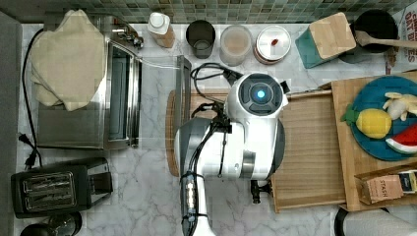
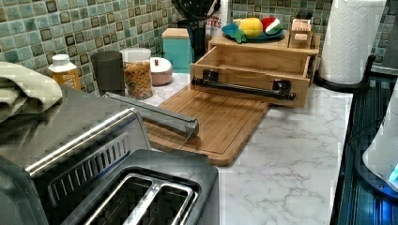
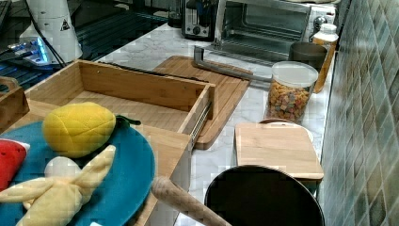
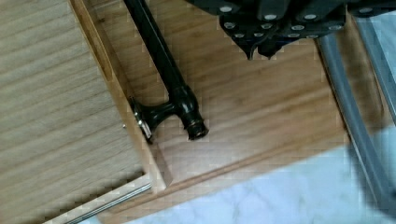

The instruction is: Close the drawer.

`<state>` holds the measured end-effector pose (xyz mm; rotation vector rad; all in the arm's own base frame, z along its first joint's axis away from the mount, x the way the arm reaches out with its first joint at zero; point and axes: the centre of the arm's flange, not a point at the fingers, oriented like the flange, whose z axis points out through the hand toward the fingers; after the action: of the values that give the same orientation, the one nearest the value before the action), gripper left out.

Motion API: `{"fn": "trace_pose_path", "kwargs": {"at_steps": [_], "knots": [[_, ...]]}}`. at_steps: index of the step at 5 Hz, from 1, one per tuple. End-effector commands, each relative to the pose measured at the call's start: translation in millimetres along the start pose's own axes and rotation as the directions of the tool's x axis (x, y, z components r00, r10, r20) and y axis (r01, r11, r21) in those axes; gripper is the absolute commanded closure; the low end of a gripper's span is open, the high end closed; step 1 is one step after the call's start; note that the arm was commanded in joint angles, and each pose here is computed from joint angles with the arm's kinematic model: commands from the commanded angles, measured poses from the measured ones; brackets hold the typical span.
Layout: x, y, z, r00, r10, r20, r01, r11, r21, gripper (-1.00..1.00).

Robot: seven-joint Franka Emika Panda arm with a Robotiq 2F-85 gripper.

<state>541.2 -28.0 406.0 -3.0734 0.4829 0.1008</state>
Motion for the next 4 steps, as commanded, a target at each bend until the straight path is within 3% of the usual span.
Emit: {"fn": "trace_pose_path", "kwargs": {"at_steps": [1, 3, 4], "knots": [[-71, -31, 49, 0.932, -0.360, -0.049, 0.354, 0.930, -0.094, 1.00], [-78, -14, 95, 0.900, -0.435, -0.031, 0.430, 0.896, -0.112, 1.00], [-76, -5, 116, 0.899, -0.436, -0.048, 0.427, 0.894, -0.133, 1.00]]}}
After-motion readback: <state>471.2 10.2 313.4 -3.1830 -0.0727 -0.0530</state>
